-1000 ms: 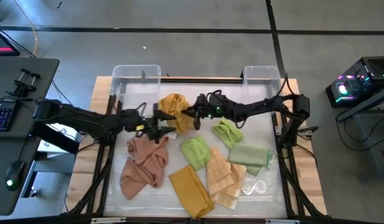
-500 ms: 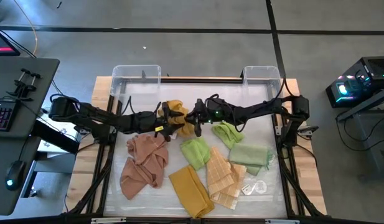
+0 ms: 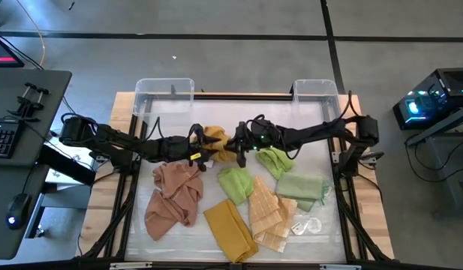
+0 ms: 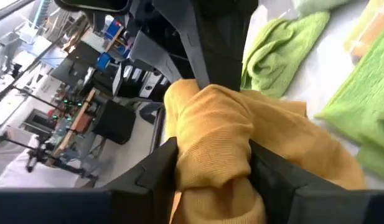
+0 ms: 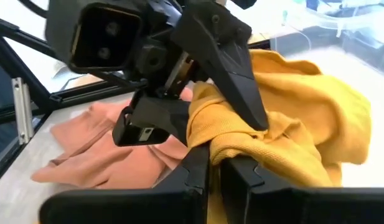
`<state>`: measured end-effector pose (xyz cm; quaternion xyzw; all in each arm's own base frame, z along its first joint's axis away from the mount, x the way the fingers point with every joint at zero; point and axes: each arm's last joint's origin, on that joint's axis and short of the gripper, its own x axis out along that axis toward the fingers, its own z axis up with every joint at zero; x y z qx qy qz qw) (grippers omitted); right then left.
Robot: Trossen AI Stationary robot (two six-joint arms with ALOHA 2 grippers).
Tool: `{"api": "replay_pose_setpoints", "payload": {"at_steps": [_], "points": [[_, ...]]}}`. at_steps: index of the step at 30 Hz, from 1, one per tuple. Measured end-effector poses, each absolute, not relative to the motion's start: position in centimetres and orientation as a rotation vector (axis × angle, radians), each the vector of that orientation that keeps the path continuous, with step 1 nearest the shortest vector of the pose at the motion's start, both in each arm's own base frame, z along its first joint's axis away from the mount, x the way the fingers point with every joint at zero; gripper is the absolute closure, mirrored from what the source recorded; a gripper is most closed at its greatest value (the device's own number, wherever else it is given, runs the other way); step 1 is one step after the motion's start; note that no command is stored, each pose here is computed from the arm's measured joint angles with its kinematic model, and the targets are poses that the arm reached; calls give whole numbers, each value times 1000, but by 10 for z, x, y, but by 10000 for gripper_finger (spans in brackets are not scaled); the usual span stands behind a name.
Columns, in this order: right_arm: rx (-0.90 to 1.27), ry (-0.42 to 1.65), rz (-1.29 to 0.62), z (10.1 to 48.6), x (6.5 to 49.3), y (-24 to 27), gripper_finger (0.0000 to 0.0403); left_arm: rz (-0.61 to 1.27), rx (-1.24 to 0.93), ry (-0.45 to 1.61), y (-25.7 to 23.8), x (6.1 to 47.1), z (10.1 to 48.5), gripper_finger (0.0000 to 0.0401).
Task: Sort towels by color in basket
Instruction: Put the top dark yellow microfiber cloth into the left transparent bin
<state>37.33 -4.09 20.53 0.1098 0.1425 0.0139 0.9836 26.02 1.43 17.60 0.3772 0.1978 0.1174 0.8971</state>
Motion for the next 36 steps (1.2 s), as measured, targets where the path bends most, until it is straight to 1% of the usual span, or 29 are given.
{"api": "replay_pose_setpoints", "payload": {"at_steps": [6, 10, 13, 15, 17, 20, 22, 25, 26, 27, 29, 31, 33, 36], "points": [[147, 281, 119, 207, 374, -25, 386, 145, 703, 359, 12, 261, 176, 223], [101, 235, 155, 212, 376, -17, 386, 140, 696, 361, 12, 261, 175, 205], [69, 211, 174, 215, 376, -13, 386, 132, 680, 361, 12, 261, 174, 200], [54, 209, 177, 215, 376, -13, 386, 125, 662, 357, 11, 261, 174, 204], [48, 209, 172, 215, 376, -14, 386, 116, 650, 352, 11, 261, 174, 218], [45, 209, 151, 215, 376, -14, 380, 113, 648, 352, 11, 261, 174, 259], [44, 209, 144, 215, 376, -15, 364, 107, 648, 350, 11, 261, 174, 297], [29, 216, 138, 219, 374, -15, 327, 94, 642, 365, 10, 260, 172, 365], [22, 229, 133, 223, 371, -15, 316, 91, 627, 371, 10, 260, 172, 381], [14, 240, 113, 228, 367, -15, 306, 92, 609, 378, 10, 259, 172, 388], [-8, 265, 40, 240, 358, -16, 292, 104, 587, 372, 9, 257, 176, 384], [-25, 311, -57, 249, 348, -14, 286, 159, 600, 363, 6, 253, 184, 381], [-51, 350, -168, 257, 338, -11, 285, 256, 643, 349, 3, 247, 196, 385], [-95, 376, -313, 264, 328, -3, 285, 456, 710, 319, 1, 233, 220, 394]]}}
